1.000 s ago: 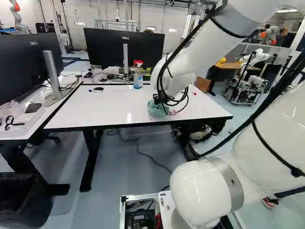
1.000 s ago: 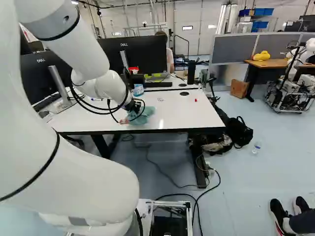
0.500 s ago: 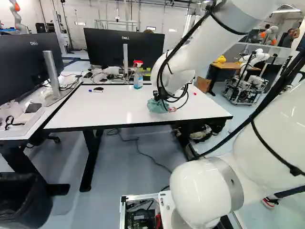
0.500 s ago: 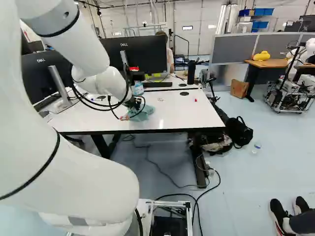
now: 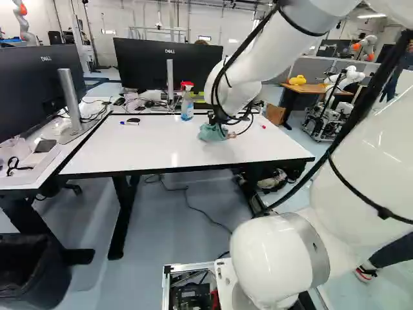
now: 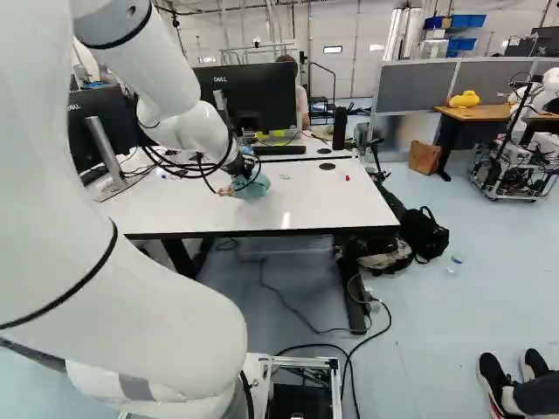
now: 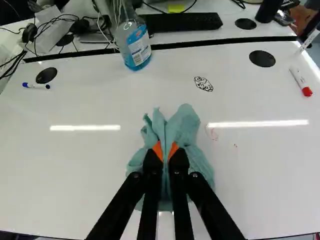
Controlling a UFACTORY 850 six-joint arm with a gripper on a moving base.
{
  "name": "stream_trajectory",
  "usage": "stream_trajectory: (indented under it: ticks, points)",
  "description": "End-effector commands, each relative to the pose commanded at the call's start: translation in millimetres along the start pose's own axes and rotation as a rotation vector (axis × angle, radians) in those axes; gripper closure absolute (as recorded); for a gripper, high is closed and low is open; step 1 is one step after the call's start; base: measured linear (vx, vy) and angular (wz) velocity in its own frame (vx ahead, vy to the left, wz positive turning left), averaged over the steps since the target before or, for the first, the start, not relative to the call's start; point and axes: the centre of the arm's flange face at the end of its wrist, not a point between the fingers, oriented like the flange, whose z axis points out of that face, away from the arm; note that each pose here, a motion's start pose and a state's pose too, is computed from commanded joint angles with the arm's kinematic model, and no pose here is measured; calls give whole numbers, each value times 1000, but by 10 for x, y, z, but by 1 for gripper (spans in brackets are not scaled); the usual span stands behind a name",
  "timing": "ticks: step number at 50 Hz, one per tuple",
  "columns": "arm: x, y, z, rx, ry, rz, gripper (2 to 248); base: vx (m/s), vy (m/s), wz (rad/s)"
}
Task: Clean the table with the green towel
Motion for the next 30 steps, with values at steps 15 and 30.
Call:
stream_trajectory:
  ticks: [15, 30]
  points:
    - [213, 98, 194, -18, -1, 18, 221, 0, 0, 0]
    - [362, 296, 323, -49, 2, 48, 221, 0, 0, 0]
